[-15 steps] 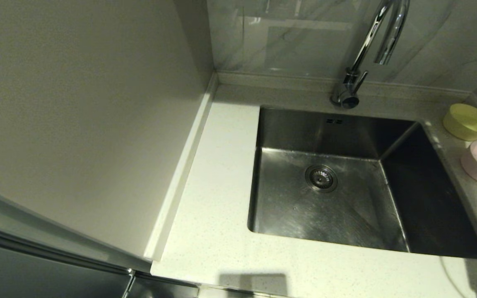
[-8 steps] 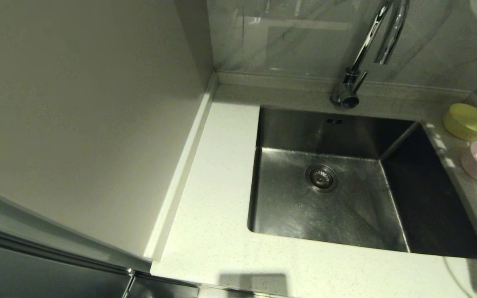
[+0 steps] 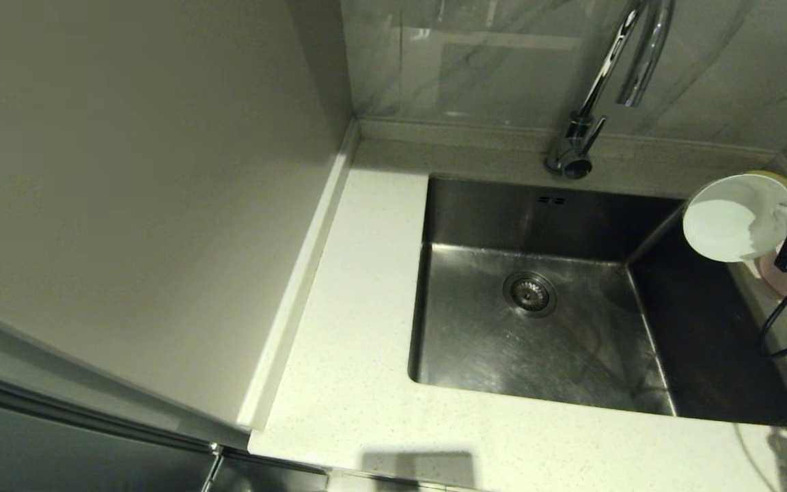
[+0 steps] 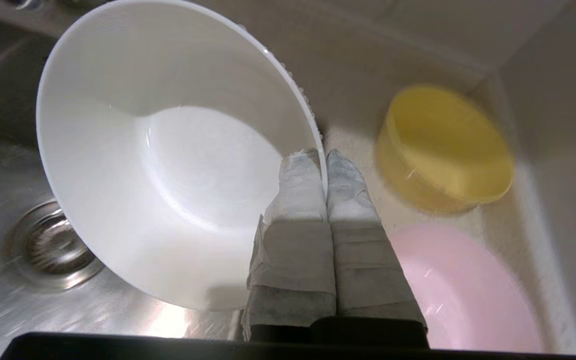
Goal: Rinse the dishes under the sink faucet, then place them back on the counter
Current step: Put a bowl back to the table from the sink
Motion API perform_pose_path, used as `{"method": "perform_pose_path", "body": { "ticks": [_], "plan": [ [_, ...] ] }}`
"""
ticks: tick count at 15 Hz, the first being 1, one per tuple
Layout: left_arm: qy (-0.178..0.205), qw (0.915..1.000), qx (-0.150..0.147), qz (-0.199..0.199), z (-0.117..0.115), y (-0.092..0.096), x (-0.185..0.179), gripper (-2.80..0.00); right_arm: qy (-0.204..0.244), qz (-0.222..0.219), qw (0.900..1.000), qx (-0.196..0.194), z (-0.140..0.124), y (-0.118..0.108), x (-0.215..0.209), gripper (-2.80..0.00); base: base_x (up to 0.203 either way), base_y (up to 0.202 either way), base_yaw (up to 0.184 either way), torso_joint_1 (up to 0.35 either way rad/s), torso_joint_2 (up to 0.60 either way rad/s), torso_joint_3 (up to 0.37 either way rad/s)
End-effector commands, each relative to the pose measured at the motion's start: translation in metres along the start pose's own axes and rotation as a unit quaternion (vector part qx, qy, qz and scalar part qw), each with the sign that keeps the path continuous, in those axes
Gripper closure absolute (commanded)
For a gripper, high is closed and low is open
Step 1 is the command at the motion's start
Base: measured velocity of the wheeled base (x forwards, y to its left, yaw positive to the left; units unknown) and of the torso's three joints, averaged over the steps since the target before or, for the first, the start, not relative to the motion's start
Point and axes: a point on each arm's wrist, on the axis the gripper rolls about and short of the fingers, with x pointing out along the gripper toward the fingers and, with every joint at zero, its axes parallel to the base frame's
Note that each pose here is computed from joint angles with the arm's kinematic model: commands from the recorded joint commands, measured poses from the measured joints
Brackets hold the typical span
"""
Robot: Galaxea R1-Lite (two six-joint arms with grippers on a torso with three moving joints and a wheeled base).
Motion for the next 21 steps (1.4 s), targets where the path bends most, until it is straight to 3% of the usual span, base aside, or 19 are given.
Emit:
{"method": "perform_pose_path", "body": {
  "ticks": [1, 4, 7, 10, 12, 16, 19, 21],
  "plan": [
    [-0.001, 1.0, 0.0, 0.0, 0.0, 0.0, 0.0, 0.0, 0.01, 0.009, 1.0, 0.013, 0.018, 0.003, -0.01, 0.0, 0.0, 0.0, 0.0, 0.0, 0.0, 0.0],
    [-0.001, 1.0, 0.0, 0.0, 0.0, 0.0, 0.0, 0.0, 0.085, 0.024, 0.995, 0.045, 0.037, 0.003, -0.014, 0.0, 0.0, 0.0, 0.0, 0.0, 0.0, 0.0],
    [-0.001, 1.0, 0.0, 0.0, 0.0, 0.0, 0.0, 0.0, 0.184, 0.037, 0.979, 0.081, 0.066, -0.001, -0.018, 0.0, 0.0, 0.0, 0.0, 0.0, 0.0, 0.0],
    [-0.001, 1.0, 0.0, 0.0, 0.0, 0.0, 0.0, 0.0, 0.309, 0.024, 0.942, 0.132, 0.085, -0.003, -0.031, 0.0, 0.0, 0.0, 0.0, 0.0, 0.0, 0.0],
    [-0.001, 1.0, 0.0, 0.0, 0.0, 0.0, 0.0, 0.0, 0.367, -0.039, 0.916, 0.157, 0.084, -0.01, -0.041, 0.0, 0.0, 0.0, 0.0, 0.0, 0.0, 0.0],
    [-0.001, 1.0, 0.0, 0.0, 0.0, 0.0, 0.0, 0.0, 0.411, -0.089, 0.891, 0.174, 0.071, -0.029, -0.053, 0.0, 0.0, 0.0, 0.0, 0.0, 0.0, 0.0],
    [-0.001, 1.0, 0.0, 0.0, 0.0, 0.0, 0.0, 0.0, 0.424, -0.119, 0.884, 0.16, 0.063, -0.043, -0.055, 0.0, 0.0, 0.0, 0.0, 0.0, 0.0, 0.0],
    [-0.001, 1.0, 0.0, 0.0, 0.0, 0.0, 0.0, 0.0, 0.439, -0.121, 0.88, 0.13, 0.056, -0.052, -0.06, 0.0, 0.0, 0.0, 0.0, 0.0, 0.0, 0.0]
  ]
}}
